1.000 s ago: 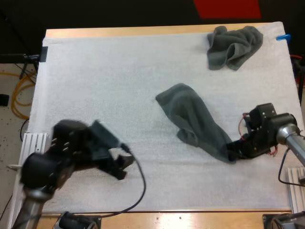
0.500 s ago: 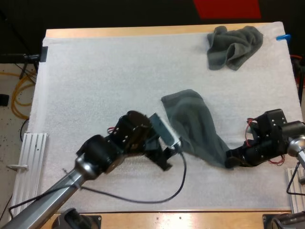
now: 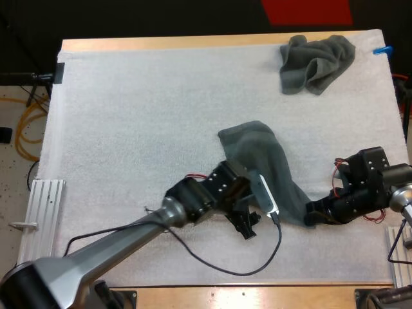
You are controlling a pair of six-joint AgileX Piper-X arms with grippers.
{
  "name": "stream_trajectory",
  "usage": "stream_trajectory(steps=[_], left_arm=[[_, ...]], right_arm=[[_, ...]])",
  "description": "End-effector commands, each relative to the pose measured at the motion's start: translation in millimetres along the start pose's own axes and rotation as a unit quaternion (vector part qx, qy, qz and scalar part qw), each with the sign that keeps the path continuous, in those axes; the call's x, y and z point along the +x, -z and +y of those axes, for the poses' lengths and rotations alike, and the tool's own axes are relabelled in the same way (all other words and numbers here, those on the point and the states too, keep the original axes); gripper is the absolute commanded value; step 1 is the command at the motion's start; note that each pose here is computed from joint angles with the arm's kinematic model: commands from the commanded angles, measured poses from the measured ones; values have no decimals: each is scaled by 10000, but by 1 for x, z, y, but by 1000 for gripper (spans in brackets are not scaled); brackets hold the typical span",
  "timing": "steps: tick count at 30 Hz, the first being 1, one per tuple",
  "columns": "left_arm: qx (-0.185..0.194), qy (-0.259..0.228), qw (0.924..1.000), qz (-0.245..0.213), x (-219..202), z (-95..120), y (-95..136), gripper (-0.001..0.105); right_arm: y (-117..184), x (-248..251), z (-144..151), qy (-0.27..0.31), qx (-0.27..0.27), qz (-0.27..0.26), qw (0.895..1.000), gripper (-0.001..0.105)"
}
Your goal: Pick towel from pile fold and stack
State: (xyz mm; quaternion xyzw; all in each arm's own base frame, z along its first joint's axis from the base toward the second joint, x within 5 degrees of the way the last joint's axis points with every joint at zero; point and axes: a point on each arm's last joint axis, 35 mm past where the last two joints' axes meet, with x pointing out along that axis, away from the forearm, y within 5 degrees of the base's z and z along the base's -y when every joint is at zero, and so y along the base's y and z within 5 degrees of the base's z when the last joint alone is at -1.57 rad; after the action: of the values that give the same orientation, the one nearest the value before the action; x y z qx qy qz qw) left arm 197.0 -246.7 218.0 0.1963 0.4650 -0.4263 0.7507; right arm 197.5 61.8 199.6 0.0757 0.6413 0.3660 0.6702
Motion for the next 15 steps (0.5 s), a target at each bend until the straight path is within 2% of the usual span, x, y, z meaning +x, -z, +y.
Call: stream_trajectory(steps=[1,6,11,15], left_arm=[[50,-287,9996,25,7,1,-2,67],[21,-721,9966,405,35,9,-3,67],[-2,-315,9984,461,53,9,-16,67],[-11,-316,9975,639,66,10,-17,67]], right_arm=[[0,-1,2,-64,-56,-36,10000,0],[0,-1,2,-64,-56,-36,10000,0],[0,-1,2,-64,-56,-36,10000,0],[0,-1,2,-64,-56,-36,10000,0]])
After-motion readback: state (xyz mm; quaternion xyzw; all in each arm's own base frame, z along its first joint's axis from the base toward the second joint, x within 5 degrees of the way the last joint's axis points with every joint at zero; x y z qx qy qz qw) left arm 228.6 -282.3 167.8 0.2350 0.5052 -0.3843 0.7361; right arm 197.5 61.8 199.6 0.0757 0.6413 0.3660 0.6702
